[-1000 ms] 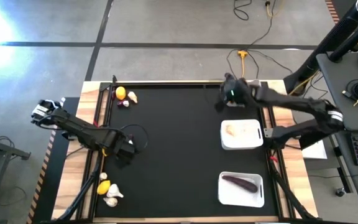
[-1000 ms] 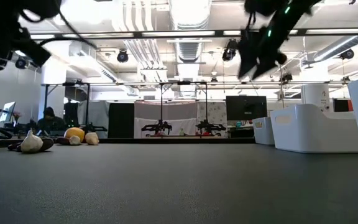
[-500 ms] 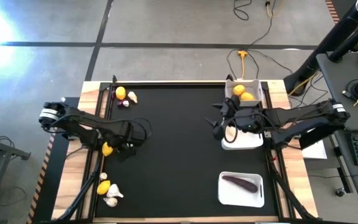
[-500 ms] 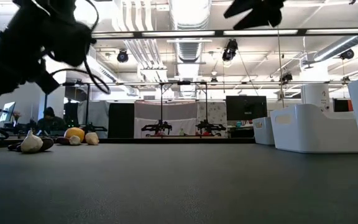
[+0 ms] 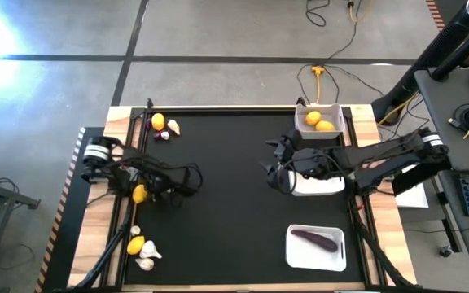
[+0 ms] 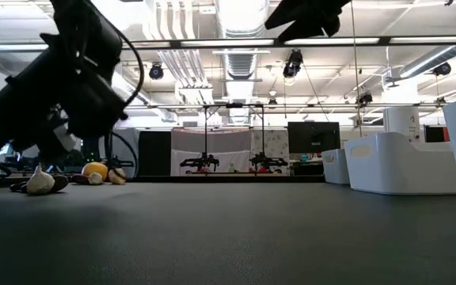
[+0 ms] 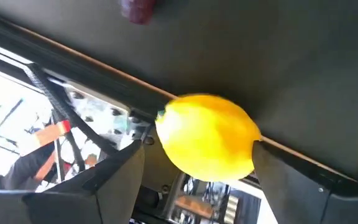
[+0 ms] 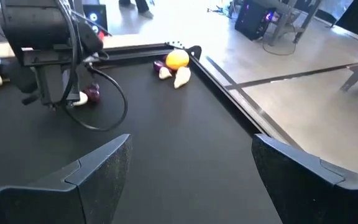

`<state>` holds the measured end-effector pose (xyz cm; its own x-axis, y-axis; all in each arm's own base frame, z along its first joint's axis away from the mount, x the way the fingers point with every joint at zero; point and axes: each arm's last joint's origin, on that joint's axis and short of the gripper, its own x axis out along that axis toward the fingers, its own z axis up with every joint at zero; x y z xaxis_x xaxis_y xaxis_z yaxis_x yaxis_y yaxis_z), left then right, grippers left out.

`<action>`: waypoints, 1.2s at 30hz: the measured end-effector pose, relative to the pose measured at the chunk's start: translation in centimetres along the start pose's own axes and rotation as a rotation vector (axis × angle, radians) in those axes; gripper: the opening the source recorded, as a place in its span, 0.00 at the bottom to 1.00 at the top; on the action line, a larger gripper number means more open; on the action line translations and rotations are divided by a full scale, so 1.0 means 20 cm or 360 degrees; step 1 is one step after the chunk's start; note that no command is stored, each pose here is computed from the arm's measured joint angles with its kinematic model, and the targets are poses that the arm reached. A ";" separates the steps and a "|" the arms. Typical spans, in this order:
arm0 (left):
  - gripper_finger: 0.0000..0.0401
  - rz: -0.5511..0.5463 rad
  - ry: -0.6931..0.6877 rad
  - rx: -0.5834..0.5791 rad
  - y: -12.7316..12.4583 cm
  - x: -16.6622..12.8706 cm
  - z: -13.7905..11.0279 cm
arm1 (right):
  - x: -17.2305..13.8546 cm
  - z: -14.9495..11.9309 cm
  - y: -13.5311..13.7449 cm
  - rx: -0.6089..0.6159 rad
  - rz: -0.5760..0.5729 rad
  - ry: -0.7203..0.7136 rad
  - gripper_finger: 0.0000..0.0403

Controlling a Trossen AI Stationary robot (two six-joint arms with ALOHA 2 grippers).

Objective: Sort produce into baskets
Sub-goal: Put the lemon into the gray bin

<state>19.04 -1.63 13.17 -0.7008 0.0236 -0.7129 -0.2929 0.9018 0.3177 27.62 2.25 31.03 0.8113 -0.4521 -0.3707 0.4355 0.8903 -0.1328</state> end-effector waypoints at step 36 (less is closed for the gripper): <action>0.48 0.0084 -0.0383 -0.0120 -0.04 -0.20 -0.06 | 0.00 -0.02 0.00 -0.0092 -0.0006 0.0038 0.81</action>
<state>21.26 -2.92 16.50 -0.5442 0.1798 -0.8195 -0.3138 0.8623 0.3976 27.55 2.22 30.64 0.7998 -0.4546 -0.3919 0.4147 0.8906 -0.1867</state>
